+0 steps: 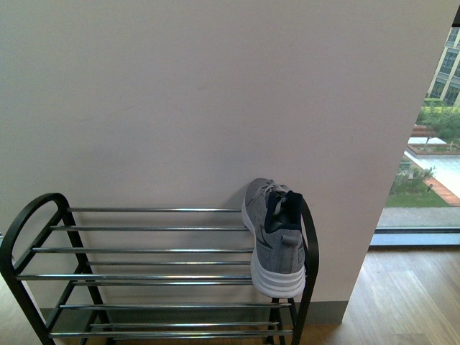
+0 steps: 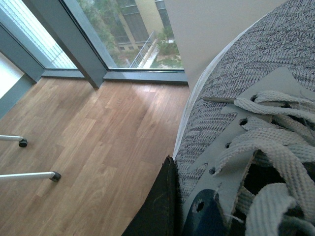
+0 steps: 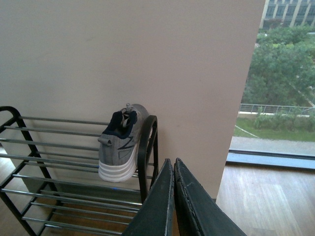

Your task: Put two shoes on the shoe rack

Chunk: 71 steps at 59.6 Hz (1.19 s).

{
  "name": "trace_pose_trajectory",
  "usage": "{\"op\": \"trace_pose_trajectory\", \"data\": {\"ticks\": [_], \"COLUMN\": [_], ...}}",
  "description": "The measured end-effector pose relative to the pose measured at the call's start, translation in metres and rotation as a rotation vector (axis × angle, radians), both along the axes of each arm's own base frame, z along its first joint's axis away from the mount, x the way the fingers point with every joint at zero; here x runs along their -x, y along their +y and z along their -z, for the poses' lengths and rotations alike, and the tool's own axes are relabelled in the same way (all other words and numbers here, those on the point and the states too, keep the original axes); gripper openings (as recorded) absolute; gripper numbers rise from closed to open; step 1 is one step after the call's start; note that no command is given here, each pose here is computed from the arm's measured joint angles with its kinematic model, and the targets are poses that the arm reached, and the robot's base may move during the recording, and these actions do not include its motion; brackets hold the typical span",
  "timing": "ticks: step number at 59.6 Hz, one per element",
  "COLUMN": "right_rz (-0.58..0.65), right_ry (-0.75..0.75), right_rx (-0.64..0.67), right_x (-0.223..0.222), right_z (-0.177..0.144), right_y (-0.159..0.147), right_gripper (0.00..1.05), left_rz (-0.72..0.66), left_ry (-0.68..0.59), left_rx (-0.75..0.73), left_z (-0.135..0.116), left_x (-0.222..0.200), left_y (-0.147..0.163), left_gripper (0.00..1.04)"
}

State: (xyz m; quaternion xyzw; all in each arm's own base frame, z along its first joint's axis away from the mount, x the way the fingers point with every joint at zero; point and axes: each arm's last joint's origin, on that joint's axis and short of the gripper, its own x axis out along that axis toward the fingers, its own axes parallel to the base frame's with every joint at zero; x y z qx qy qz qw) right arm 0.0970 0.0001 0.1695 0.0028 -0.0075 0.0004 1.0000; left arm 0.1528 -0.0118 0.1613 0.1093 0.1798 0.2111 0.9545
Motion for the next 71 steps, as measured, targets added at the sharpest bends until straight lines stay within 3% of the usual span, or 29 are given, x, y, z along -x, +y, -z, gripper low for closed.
{"op": "trace_pose_trajectory", "data": {"ticks": [7, 27, 40, 53, 59, 64, 71], "right_rz": [0.000, 0.000, 0.000, 0.004, -0.001, 0.000, 0.000], "right_ry": [0.000, 0.000, 0.000, -0.001, -0.002, -0.001, -0.001], "right_rx": [0.001, 0.001, 0.001, 0.002, 0.002, 0.002, 0.002], "right_x": [0.000, 0.000, 0.000, 0.000, 0.000, 0.000, 0.000], "right_z": [0.000, 0.000, 0.000, 0.000, 0.000, 0.000, 0.000], "right_y": [0.000, 0.000, 0.000, 0.000, 0.000, 0.000, 0.000], "right_gripper": [0.03, 0.62, 0.95, 0.95, 0.95, 0.95, 0.95], "left_rz": [0.001, 0.001, 0.001, 0.011, 0.208, 0.283, 0.272], "left_ry": [0.000, 0.000, 0.000, -0.001, -0.161, -0.094, 0.018], "left_rx": [0.000, 0.000, 0.000, 0.005, 0.371, 0.662, 0.810], "left_z": [0.000, 0.000, 0.000, 0.000, -0.003, -0.007, 0.001], "left_x": [0.000, 0.000, 0.000, 0.000, -0.031, -0.080, -0.117], "left_y": [0.000, 0.000, 0.000, 0.000, -0.020, -0.052, -0.076], "left_gripper": [0.02, 0.02, 0.02, 0.02, 0.02, 0.02, 0.02]}}
